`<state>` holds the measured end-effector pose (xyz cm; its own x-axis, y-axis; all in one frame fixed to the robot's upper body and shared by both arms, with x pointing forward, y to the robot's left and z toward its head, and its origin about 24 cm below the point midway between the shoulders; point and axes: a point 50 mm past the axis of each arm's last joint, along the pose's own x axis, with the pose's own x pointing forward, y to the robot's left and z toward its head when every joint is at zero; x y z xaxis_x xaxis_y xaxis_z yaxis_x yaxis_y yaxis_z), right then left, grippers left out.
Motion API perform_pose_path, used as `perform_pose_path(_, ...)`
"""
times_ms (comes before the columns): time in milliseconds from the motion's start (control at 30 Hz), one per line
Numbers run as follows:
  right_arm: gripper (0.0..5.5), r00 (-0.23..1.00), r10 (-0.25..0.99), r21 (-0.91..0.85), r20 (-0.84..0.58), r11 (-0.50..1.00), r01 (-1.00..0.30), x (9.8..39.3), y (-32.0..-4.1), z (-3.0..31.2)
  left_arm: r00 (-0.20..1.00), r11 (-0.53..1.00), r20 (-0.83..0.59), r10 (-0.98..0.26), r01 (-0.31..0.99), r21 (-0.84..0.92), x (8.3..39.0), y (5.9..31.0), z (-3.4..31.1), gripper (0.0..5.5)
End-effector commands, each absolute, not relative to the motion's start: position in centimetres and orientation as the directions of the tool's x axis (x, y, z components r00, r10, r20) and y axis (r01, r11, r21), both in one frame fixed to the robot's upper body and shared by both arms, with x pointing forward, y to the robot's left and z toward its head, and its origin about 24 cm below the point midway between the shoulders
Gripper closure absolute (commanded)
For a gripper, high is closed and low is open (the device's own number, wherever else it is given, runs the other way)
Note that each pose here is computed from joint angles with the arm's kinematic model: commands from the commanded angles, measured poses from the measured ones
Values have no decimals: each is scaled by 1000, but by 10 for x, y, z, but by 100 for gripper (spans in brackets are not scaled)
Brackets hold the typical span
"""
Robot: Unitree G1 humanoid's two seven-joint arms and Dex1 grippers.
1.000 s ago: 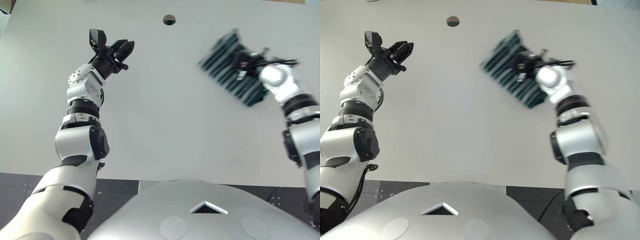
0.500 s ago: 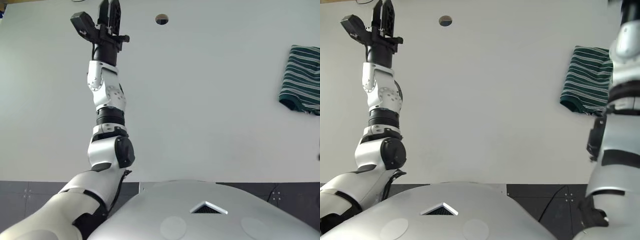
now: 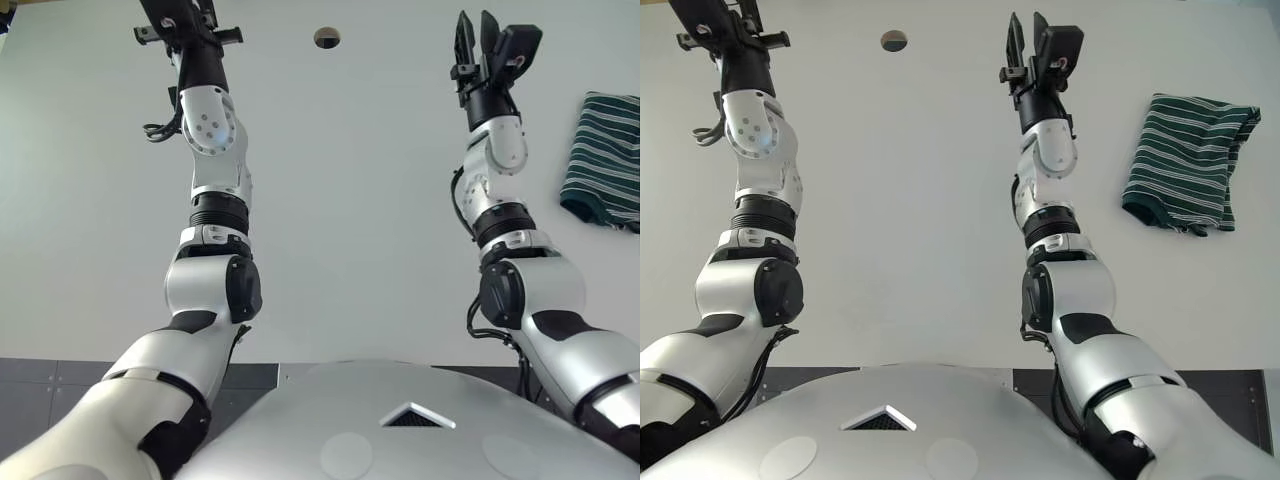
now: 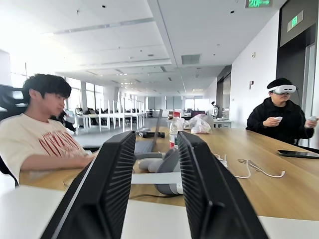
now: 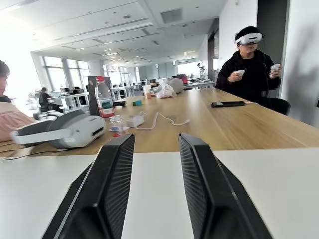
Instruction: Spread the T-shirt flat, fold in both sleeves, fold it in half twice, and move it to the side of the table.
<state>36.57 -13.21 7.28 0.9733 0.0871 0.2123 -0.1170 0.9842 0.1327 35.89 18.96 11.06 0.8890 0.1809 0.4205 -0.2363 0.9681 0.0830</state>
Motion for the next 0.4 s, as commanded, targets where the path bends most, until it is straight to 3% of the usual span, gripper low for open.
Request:
perform_pose_path(33,386,962,83,91,260,990,-110,379,-144,104,887,965,423,184,-245,95,358,190,108,395)
perform_pose_path(167,386,906,140,61,399,982,-179,374,-152,128,890,992,454,33,-86,97,360,168,118,395)
perform_pose_path(267,386,916,111,120,385,978,-169,374,-153,127,882,994,471,31,-76,78,359,170,121,395)
perform_pose_path(400,386,898,232,84,373,956,-282,376,-128,131,884,994,460,84,-107,24,350,186,114,395)
